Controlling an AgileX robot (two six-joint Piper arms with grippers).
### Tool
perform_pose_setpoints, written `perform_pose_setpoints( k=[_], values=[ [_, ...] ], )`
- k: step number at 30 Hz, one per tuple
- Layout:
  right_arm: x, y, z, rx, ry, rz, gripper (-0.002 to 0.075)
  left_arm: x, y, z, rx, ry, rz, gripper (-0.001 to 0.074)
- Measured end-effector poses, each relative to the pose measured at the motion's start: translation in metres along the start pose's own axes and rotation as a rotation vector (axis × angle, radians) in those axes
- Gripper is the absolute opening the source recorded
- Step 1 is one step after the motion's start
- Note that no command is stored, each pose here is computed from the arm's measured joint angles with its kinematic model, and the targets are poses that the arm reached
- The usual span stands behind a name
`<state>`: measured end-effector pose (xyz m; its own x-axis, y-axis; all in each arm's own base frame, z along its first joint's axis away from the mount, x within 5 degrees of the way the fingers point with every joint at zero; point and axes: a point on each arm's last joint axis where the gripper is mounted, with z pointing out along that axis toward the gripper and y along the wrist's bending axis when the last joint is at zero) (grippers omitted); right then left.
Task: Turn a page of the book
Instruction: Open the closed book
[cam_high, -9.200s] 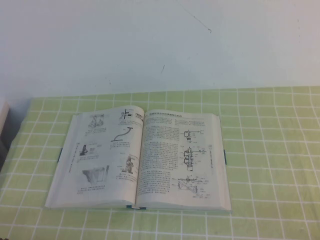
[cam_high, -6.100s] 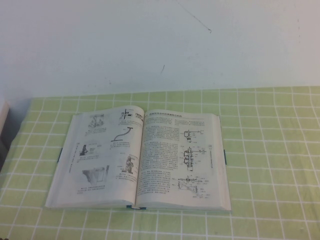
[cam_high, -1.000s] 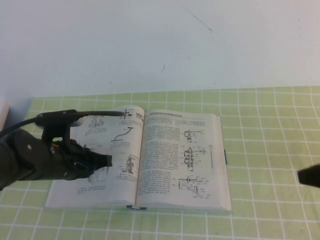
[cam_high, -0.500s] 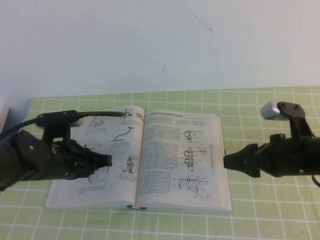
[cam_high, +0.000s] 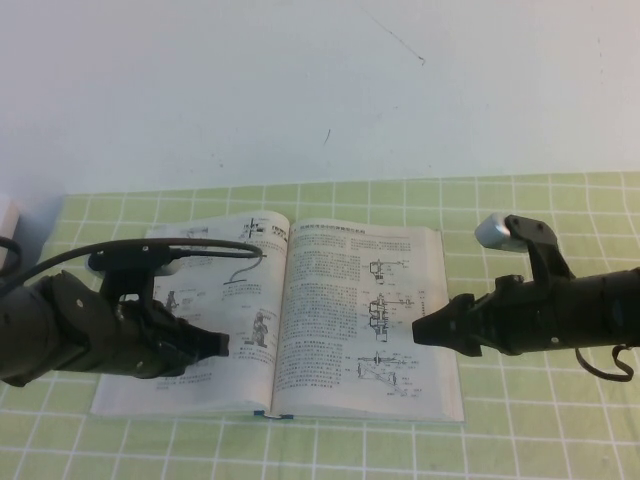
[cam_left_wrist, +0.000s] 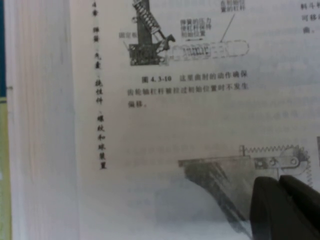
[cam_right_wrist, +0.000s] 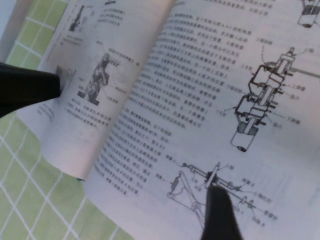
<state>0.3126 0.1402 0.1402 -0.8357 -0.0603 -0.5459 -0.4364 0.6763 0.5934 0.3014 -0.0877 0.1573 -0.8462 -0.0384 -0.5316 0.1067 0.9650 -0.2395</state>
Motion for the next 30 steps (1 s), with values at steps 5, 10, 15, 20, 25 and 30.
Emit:
perform_pose_setpoints(
  k=[5, 10, 15, 20, 25, 30],
  values=[
    [0.0, -0.005, 0.001, 0.043, 0.007, -0.004, 0.0419, 0.001, 0.0, 0.002, 0.0, 0.006, -0.009, -0.0004],
    [0.005, -0.009, 0.007, 0.03, 0.031, 0.02, 0.0419, 0.001, 0.0, 0.002, 0.001, 0.006, -0.014, -0.0004],
    [0.013, -0.016, 0.015, 0.024, 0.066, 0.046, 0.0419, -0.009, -0.004, 0.001, 0.02, -0.007, -0.018, -0.0004],
    [0.014, -0.018, 0.017, 0.025, 0.071, 0.05, 0.0419, -0.029, -0.013, -0.005, 0.064, -0.032, 0.015, -0.0004],
    [0.014, -0.017, 0.017, 0.022, 0.072, 0.051, 0.0419, -0.042, -0.017, -0.009, 0.08, -0.067, 0.027, -0.0004],
    [0.014, -0.017, 0.017, 0.021, 0.07, 0.049, 0.0419, -0.038, -0.016, 0.0, 0.077, -0.042, 0.004, -0.0004]
  ],
)
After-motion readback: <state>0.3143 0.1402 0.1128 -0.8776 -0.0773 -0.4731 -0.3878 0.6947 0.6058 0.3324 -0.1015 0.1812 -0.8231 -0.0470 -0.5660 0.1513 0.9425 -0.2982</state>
